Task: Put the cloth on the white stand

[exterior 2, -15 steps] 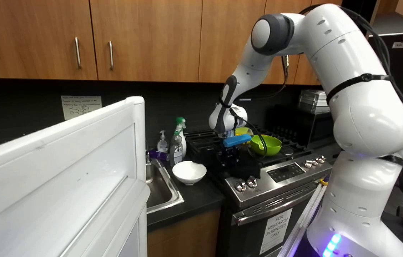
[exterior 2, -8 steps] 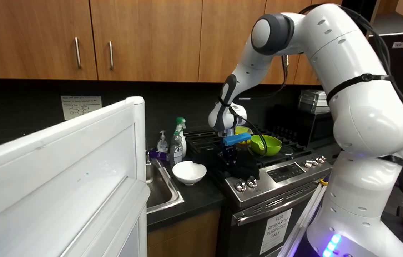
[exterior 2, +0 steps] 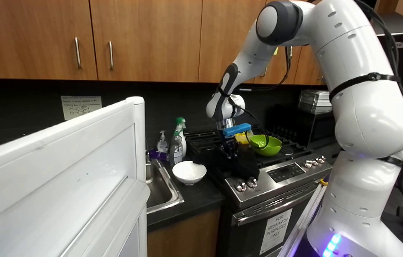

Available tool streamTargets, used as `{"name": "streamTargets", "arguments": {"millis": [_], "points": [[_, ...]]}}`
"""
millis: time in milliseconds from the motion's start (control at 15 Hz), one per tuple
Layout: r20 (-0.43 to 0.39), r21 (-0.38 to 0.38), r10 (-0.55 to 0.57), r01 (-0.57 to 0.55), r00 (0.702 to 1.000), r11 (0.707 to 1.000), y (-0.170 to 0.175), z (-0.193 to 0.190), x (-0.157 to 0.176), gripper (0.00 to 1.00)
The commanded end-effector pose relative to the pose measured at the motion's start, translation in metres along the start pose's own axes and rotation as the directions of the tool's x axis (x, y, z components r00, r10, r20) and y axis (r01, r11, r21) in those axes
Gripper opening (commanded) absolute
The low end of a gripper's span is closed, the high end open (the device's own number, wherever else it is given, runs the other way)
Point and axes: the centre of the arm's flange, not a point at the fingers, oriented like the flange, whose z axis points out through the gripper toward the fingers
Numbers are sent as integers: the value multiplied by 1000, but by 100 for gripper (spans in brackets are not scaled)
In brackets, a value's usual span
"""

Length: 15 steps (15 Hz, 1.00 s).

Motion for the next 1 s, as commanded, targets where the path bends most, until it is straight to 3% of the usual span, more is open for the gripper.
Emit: {"name": "streamTargets", "arguments": {"millis": [0,467,800,867,933], "points": [[-5,-26,-27,27,1000,999,-3,-32,-29,2],[-99,-70,-101,94,990,993,-16,-82,-63,2],[-180,-51,-138,131,974,990,-19,-113,-93,2],[-135,-50,-120,115,983,992,-21,-99,-63,10],[-149,-45,-122,117,981,992,-22,-104,-68,10]]}}
